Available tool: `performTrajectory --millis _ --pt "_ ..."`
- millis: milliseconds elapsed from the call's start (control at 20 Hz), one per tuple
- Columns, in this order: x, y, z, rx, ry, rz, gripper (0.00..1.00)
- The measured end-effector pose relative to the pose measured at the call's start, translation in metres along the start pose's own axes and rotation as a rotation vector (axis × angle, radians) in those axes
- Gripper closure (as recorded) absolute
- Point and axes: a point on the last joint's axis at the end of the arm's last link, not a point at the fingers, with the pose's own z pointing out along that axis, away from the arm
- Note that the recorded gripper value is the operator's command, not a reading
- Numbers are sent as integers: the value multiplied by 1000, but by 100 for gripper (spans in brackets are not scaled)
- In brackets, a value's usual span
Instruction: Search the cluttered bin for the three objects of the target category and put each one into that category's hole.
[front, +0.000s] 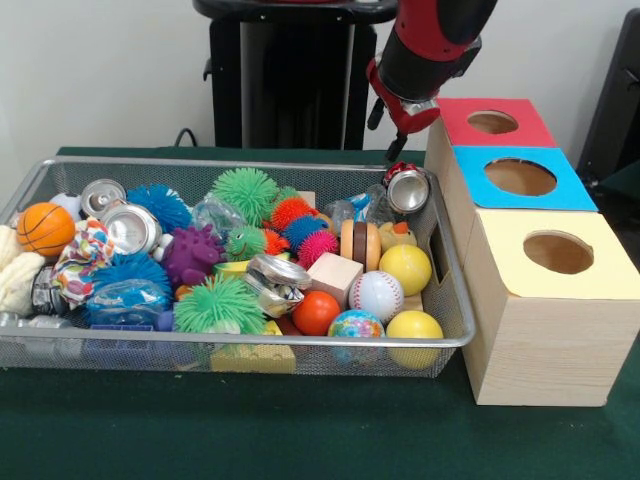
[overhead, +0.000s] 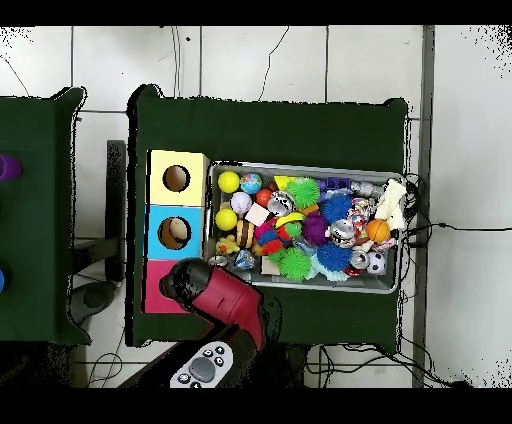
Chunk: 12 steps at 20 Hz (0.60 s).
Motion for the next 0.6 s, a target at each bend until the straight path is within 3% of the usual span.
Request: performTrajectory --millis 250,500,600 --pt "-5 2 -6 4 18 9 0" --pt "-27 13 -15 -16 34 29 0" --pt "-47 21 -17 -25 45 47 0"
